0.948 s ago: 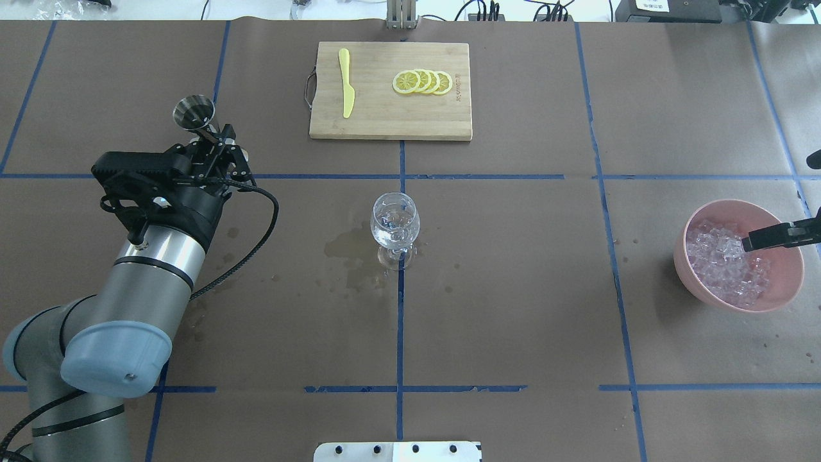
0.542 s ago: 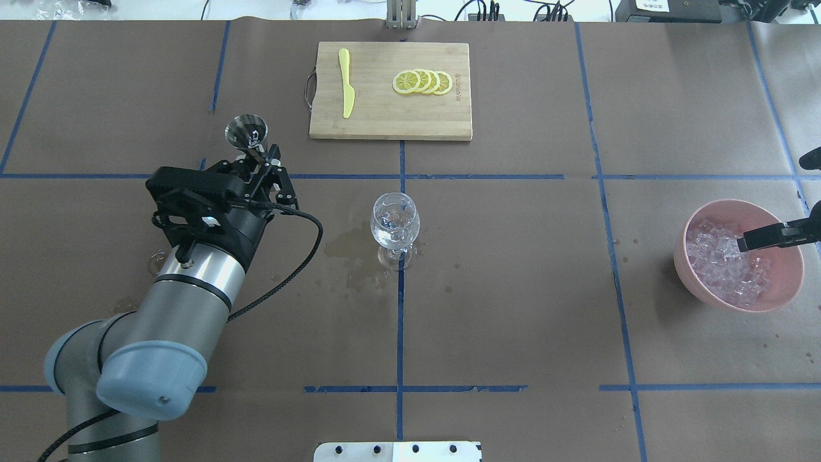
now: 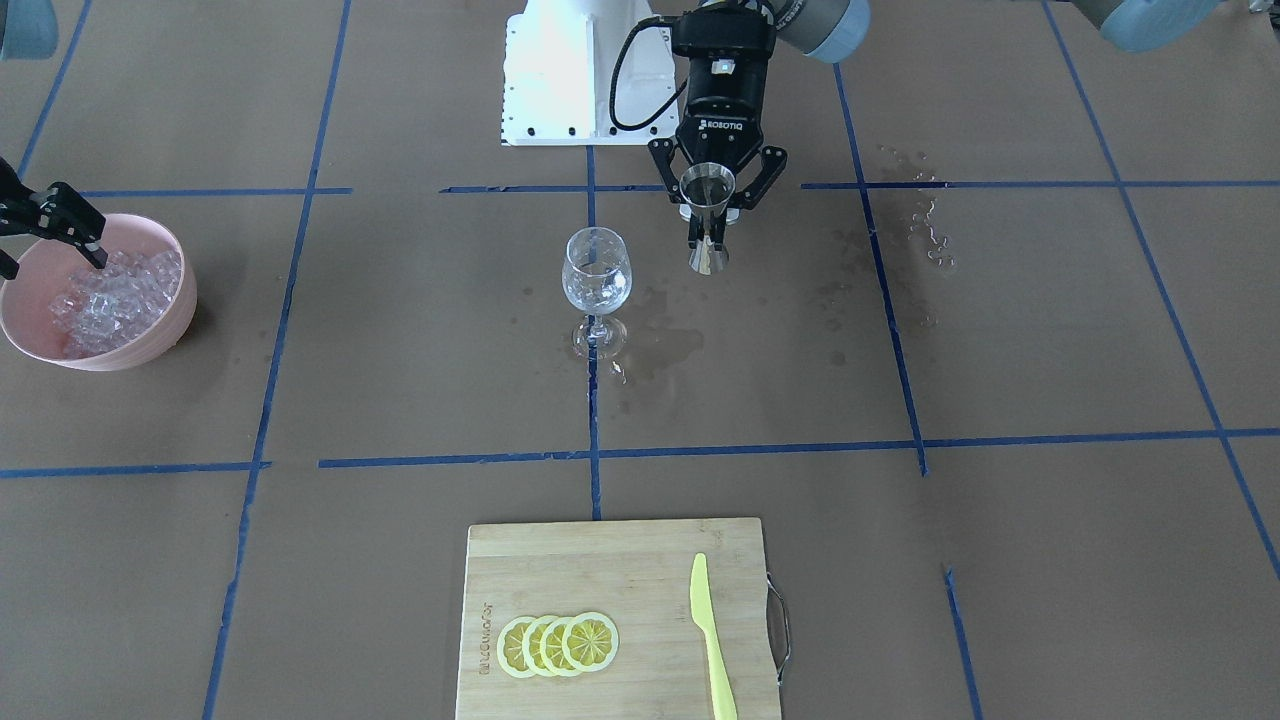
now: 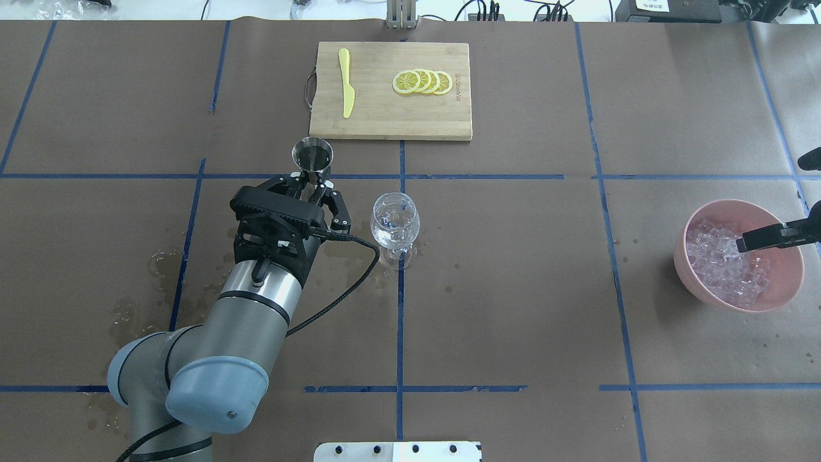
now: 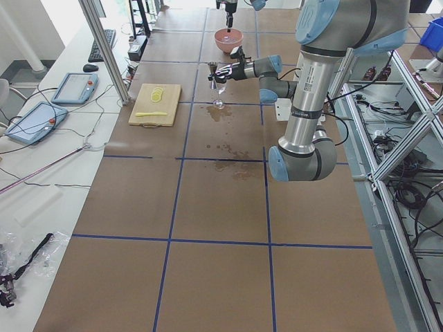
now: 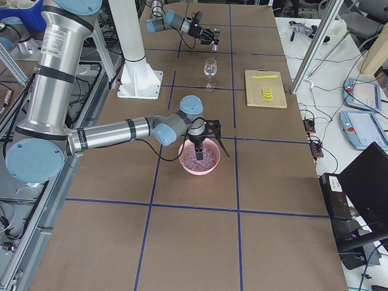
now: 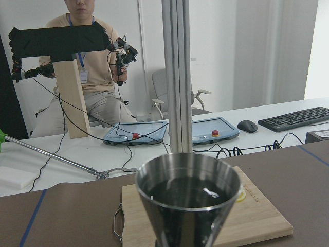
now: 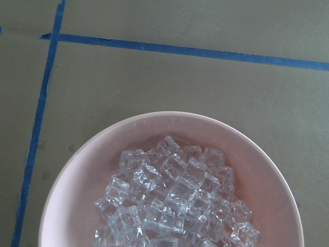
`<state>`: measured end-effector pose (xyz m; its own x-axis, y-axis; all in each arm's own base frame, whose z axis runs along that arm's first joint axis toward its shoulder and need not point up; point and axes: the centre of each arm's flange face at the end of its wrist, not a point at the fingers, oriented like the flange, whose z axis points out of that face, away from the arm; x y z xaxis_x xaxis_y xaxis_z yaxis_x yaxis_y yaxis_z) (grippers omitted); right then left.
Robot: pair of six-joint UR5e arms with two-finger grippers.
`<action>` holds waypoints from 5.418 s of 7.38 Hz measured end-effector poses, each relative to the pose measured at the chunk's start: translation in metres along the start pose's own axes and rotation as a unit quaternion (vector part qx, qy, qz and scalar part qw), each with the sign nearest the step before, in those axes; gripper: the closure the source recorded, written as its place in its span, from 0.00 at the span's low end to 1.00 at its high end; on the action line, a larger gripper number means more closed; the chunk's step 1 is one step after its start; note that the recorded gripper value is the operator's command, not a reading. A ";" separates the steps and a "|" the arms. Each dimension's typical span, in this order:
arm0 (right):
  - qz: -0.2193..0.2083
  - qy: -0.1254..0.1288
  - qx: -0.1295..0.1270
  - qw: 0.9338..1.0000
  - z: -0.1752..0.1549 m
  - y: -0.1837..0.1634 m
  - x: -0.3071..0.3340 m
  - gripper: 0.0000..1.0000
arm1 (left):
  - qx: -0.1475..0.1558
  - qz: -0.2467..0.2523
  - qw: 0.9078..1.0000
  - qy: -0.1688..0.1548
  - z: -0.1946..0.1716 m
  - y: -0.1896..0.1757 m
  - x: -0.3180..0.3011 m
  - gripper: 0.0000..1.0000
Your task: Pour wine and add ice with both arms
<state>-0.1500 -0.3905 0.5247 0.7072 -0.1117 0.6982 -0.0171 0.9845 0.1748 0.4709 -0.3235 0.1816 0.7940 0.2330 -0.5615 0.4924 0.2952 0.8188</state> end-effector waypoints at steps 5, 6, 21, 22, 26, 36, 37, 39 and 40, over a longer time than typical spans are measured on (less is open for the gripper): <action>0.003 -0.001 0.001 1.000 -0.001 0.000 -0.001 0.00 | 0.005 0.141 0.990 0.001 -0.015 0.013 0.026 1.00; 0.006 -0.002 0.001 1.000 -0.001 0.000 -0.001 0.00 | 0.004 0.171 0.985 0.000 -0.013 0.014 0.031 1.00; 0.011 -0.009 0.007 1.000 -0.003 -0.008 -0.011 0.00 | -0.010 0.494 0.867 -0.057 0.001 0.016 0.049 1.00; 0.011 -0.009 0.006 1.000 -0.003 -0.008 -0.011 0.00 | -0.011 0.514 0.855 -0.063 0.002 0.016 0.049 1.00; 0.009 -0.011 0.008 1.000 -0.003 -0.011 -0.015 0.00 | -0.024 0.578 0.812 -0.080 0.004 0.017 0.053 1.00; 0.007 -0.012 0.009 1.000 -0.004 -0.012 -0.016 0.00 | -0.015 0.563 0.822 -0.087 0.004 0.004 0.050 1.00; 0.007 -0.013 0.009 1.000 -0.004 -0.012 -0.017 0.00 | -0.012 0.556 0.827 -0.087 0.004 0.004 0.046 1.00; 0.007 -0.011 0.008 1.000 -0.002 -0.012 -0.017 0.00 | -0.006 0.545 0.834 -0.090 0.003 0.006 0.031 1.00; 0.009 -0.008 0.006 1.000 0.003 -0.011 -0.018 0.00 | -0.004 0.542 0.835 -0.090 0.000 0.006 0.020 1.00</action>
<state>-0.1647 -0.3995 0.5124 0.6948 -0.0965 0.7127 -0.0377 0.9847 0.1701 0.4897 -0.3173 0.1758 0.8128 0.2242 0.5376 -0.5533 0.0085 0.8329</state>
